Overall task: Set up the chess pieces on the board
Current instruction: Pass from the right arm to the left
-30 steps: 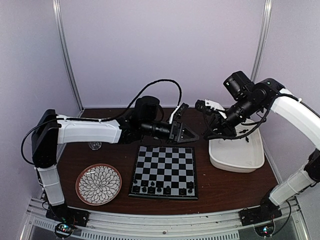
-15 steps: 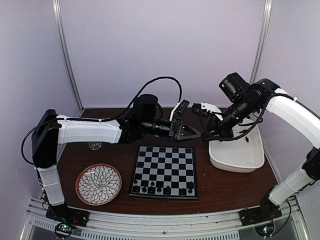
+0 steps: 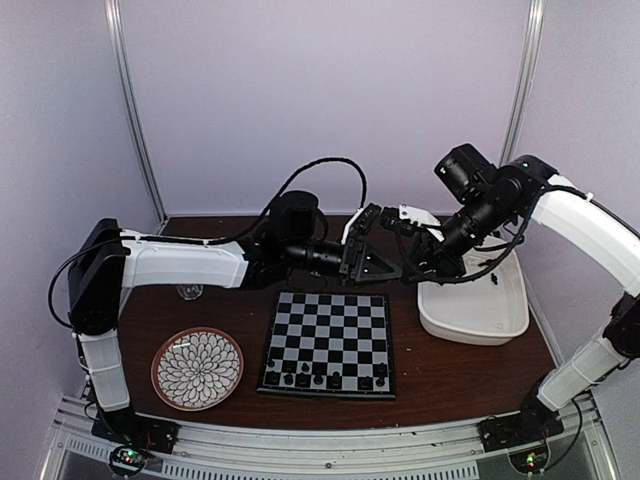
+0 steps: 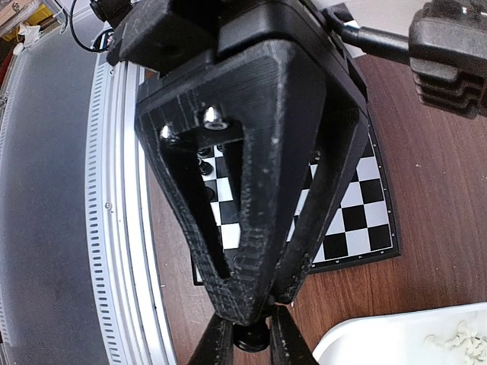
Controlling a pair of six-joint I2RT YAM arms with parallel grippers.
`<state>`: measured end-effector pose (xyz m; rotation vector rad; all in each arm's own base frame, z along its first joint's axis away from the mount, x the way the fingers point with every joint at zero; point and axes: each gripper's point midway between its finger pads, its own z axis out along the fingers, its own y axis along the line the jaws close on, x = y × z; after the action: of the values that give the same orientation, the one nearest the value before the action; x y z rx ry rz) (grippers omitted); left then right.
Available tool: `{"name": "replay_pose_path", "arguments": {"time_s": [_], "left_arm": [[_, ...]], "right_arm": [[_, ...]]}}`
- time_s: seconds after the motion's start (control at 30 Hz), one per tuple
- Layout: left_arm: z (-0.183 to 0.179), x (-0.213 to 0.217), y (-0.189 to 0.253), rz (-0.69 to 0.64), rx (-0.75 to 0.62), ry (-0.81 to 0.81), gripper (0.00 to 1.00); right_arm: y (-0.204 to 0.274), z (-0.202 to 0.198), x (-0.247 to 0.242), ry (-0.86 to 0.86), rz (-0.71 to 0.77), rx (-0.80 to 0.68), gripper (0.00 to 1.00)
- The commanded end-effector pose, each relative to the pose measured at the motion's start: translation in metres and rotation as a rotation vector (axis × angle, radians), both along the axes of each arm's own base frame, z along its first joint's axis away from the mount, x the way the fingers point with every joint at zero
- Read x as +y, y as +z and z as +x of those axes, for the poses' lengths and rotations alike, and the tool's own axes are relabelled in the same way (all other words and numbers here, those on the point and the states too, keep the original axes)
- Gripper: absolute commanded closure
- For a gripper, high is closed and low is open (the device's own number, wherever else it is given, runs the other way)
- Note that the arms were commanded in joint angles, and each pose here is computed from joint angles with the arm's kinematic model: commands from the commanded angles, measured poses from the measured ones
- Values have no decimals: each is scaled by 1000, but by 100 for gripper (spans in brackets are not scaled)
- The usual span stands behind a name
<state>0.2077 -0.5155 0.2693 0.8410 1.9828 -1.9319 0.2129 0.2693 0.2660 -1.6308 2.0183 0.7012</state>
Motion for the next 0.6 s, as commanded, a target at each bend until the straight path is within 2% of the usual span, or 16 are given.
{"name": "replay_pose_path", "arguments": {"time_s": [0.0,0.3,0.4,0.47,0.5,0.53,0.57], "left_arm": [[2,-3,21,-71,-35,-21,77],[0,-3,23,-95,-35,-32,91],[1,-3,23,-96,-35,-31,94],[3,-1,22,-93,-36,-23,96],[4,0,21,-87,-37,-16,97],[5,2,20,-81,-41,-8,97],[8,5,18,-72,-50,3,97]], "right_arm": [[3,3,3,6,-5,-16,85],[-1,3,5,10,-12,-9,85],[-2,4,4,5,-17,-12,79],[-2,5,3,-2,-22,-16,72],[0,6,2,-7,-25,-23,31],[1,5,0,-10,-30,-30,4],[2,5,-3,-15,-34,-40,1]]}}
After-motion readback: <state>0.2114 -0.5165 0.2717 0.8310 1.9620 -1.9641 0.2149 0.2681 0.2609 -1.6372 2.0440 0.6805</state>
